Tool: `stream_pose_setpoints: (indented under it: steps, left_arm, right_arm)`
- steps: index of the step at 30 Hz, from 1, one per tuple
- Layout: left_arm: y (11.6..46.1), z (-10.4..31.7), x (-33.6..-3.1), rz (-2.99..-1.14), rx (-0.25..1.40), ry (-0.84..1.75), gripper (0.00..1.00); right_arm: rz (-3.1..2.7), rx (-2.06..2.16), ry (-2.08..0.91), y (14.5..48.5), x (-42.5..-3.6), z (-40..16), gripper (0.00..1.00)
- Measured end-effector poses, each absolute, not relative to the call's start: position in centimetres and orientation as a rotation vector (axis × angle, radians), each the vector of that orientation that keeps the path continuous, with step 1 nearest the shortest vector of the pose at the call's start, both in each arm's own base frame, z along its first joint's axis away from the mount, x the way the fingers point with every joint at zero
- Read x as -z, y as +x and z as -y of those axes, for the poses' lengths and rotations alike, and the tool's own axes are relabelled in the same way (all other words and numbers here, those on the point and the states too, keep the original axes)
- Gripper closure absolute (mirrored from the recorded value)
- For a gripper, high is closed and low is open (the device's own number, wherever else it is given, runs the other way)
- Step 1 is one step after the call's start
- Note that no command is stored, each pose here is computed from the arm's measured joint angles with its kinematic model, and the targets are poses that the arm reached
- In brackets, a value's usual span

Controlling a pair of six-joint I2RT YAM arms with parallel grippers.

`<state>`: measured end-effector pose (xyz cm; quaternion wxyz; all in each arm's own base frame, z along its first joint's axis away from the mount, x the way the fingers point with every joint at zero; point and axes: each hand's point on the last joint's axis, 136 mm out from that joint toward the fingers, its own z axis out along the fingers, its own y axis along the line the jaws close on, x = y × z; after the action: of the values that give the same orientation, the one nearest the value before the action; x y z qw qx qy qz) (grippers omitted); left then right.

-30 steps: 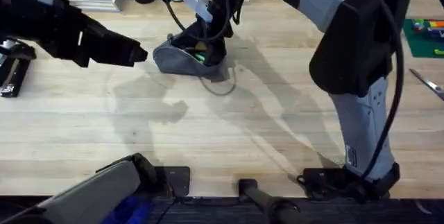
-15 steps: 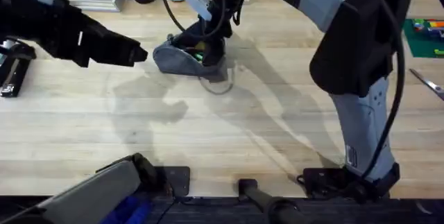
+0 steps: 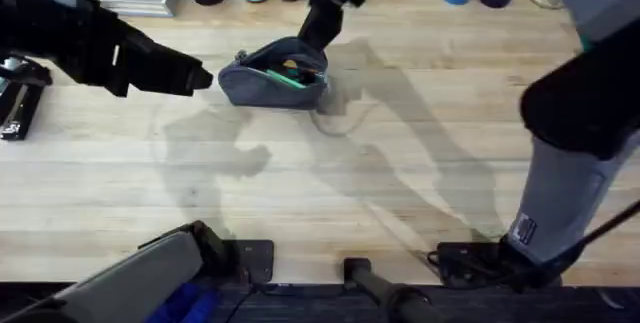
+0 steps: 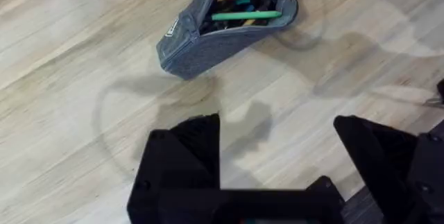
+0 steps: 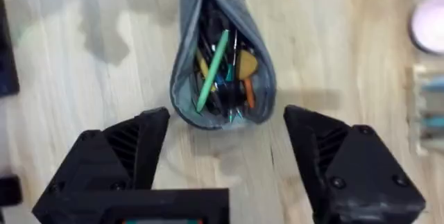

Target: Unzip the bag, pick up the pens from the table one at a time and place them inside, then zip the bag closed.

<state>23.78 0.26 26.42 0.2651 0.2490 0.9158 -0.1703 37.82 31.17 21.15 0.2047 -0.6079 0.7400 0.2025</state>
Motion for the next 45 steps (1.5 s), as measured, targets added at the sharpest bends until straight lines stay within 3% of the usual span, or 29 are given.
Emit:
stream_pose_setpoints:
  steps: [6, 24, 35, 45]
  left_arm:
    - [23.8, -0.3, -26.4, -2.474, 0.46, 0.673, 0.006]
    - [23.8, -0.3, -26.4, -2.474, 0.46, 0.673, 0.005]
    - [23.8, -0.2, -26.4, -2.463, 0.453, 0.701, 0.006]
    - [24.0, 0.4, -27.0, -2.325, 0.475, 0.87, 0.008]
  right_arm:
    - [-2.164, -0.575, -1.532, 38.0, -23.2, -28.9, 0.006]
    - [-2.449, -0.555, -1.209, 35.0, -23.6, -22.7, 0.006]
    - [-2.5, -0.503, -1.109, 35.2, -23.9, -21.8, 0.006]
    - [-2.51, -0.497, -1.094, 35.3, -23.9, -21.8, 0.006]
